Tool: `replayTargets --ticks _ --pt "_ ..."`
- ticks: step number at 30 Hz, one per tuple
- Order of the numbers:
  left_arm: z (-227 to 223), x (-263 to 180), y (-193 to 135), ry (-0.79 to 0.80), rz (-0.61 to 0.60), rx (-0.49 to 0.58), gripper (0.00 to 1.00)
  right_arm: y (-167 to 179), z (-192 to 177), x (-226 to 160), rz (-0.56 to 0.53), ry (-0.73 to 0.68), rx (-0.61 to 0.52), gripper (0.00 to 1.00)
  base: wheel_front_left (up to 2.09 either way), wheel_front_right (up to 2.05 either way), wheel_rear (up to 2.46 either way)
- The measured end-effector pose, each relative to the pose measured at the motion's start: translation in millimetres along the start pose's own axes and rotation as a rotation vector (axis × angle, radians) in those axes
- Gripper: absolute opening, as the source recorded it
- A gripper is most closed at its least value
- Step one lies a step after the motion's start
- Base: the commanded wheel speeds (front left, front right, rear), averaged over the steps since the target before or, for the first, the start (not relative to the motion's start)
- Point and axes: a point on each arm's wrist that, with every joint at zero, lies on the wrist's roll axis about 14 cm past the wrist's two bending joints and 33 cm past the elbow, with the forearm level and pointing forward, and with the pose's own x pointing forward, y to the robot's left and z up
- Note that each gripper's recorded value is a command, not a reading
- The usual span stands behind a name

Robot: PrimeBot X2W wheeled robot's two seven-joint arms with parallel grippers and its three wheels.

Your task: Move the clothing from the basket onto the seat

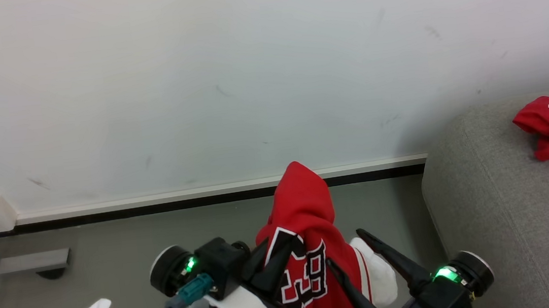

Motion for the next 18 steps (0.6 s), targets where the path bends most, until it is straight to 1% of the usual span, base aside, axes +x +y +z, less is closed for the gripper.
replayTargets --ticks 6,15,18 --pt "6.5 -3.0 -25.3 0.003 -0.073 -0.009 0.00 22.9 -2.0 6.2 0.124 0.022 -0.050 1.00 0.00 0.00 0.00" --pt "6.1 -6.7 -57.3 0.028 -0.185 -0.031 0.00 28.2 -12.5 7.5 0.243 0.097 -0.150 1.00 0.00 0.00 0.00" --pt "7.6 -8.0 -64.0 0.026 -0.212 -0.039 0.00 23.7 -8.3 9.6 0.248 0.097 -0.154 1.00 0.00 0.00 0.00"
